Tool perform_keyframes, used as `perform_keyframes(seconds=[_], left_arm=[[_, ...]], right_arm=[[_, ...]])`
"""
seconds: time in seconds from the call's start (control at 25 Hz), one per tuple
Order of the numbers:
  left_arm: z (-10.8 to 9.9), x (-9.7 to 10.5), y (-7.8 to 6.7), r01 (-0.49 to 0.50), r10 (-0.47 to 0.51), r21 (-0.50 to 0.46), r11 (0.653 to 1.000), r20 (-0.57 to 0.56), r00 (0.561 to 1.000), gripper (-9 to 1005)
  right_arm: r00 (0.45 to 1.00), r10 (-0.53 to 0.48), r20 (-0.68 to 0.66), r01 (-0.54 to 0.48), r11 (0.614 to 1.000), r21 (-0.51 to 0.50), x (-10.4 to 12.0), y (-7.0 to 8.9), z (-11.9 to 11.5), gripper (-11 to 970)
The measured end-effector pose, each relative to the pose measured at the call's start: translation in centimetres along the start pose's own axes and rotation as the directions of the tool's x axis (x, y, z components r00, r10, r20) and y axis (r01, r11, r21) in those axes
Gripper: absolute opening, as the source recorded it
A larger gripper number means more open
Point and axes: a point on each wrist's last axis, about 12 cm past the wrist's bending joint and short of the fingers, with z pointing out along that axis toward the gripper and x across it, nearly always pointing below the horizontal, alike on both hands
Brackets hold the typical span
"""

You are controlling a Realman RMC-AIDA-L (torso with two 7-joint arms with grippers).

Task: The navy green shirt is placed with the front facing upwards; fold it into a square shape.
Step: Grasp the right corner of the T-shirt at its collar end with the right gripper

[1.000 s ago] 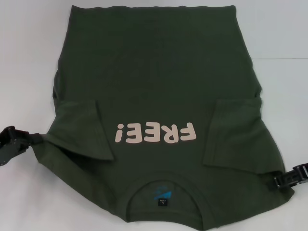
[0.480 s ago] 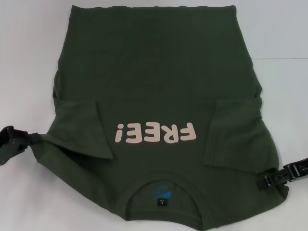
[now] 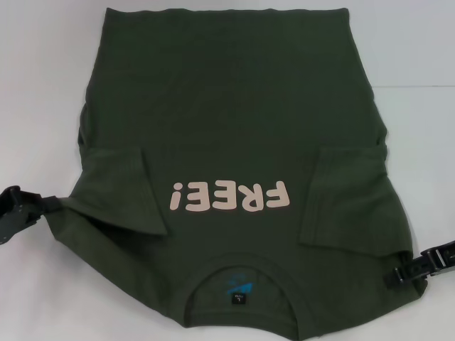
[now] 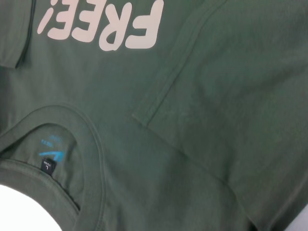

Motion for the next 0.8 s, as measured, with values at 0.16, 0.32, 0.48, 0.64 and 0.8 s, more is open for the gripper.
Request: perform_keyframes(seconds=[0.16, 0.32, 0.48, 0.64, 0.8], left_arm=[[-0.01, 0.03, -0.02, 0.002, -0.002, 0.005, 1.0, 0.003, 1.0, 2], [-0.03, 0.03, -0.08, 0.003, -0.003, 0.012, 1.0, 0.006, 1.0, 2], [-0.03, 0.04, -0.08, 0.003, -0.003, 0.013, 1.0, 0.005, 1.0, 2], [-0.02, 0.03, -0.09, 0.002, -0.002, 0.013, 1.0, 0.005, 1.0, 3], [-0.02, -0.02, -0.16, 0.003, -0.003, 0.019, 1.0, 0.01, 1.0, 3]], right_arm=[[1.0, -0.002, -0.002, 0.002, 1.0, -0.003, 0.07, 0.03, -0.1, 760], [1.0, -0.011, -0.006, 0.011, 1.0, -0.003, 0.0, 0.1, -0.14, 727], [1.0, -0.011, -0.003, 0.011, 1.0, 0.002, -0.04, 0.06, -0.15, 601], [1.0, -0.007, 0.005, 0.007, 1.0, 0.004, -0.02, -0.09, -0.35, 434], [1.0, -0.009, 0.004, 0.009, 1.0, 0.006, -0.01, -0.1, -0.35, 244]])
